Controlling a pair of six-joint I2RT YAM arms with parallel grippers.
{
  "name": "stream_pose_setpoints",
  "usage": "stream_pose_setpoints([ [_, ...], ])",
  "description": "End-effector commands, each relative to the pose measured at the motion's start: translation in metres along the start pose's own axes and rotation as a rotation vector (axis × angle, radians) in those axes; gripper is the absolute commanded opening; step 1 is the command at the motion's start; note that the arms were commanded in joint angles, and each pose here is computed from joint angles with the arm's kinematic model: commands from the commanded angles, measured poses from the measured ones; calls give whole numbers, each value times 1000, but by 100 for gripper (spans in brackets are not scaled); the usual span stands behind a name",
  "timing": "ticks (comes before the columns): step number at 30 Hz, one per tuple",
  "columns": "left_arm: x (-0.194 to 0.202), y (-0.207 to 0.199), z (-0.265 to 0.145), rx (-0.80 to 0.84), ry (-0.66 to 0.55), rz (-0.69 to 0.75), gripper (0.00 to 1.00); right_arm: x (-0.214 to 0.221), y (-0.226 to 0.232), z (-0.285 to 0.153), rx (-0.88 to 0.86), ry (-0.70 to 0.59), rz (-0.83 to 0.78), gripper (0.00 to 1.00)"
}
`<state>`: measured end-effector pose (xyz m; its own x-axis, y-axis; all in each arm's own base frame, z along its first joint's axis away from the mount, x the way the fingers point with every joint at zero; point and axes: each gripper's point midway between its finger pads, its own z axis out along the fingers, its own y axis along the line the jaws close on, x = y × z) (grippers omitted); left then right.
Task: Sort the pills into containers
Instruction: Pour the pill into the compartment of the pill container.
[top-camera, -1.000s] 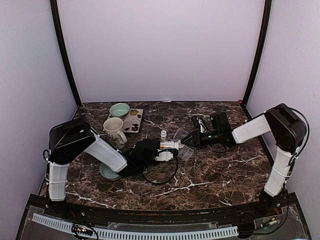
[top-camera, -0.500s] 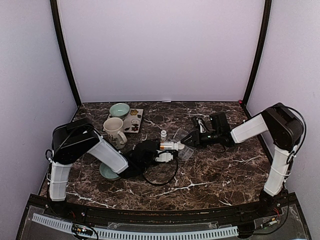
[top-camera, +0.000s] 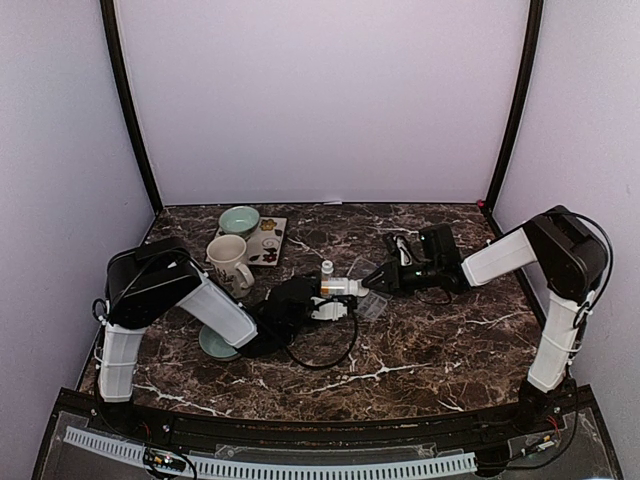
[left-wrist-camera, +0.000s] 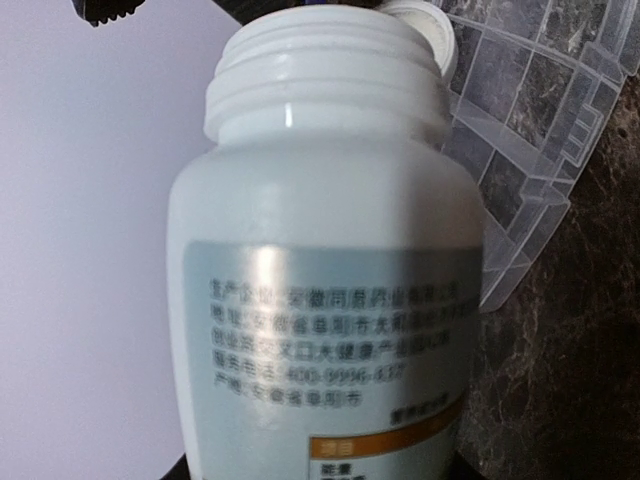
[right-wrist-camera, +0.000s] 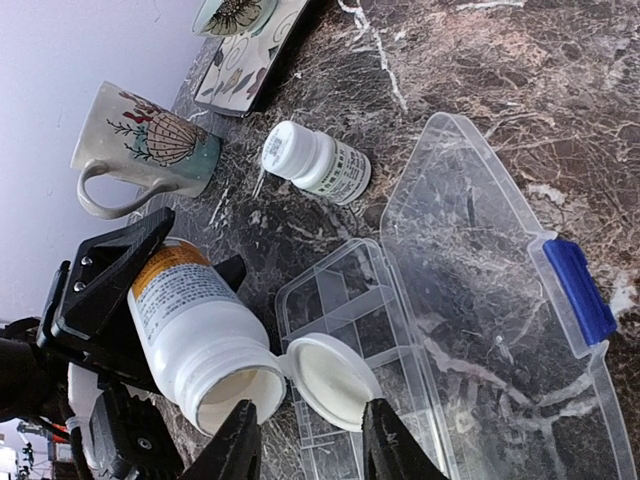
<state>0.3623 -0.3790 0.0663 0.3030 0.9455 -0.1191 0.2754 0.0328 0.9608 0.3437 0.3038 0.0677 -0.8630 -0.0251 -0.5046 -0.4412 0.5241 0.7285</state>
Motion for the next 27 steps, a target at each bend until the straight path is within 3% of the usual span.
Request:
stream_pose_setpoints([
  [1,-7,24,-3,-78,-16,-45,0,-13,5,-9,17,-41,-48,36],
  [27,-11,50,-20,-179,-72,-52,0,-13,9,-7,-2,-42,-47,36],
])
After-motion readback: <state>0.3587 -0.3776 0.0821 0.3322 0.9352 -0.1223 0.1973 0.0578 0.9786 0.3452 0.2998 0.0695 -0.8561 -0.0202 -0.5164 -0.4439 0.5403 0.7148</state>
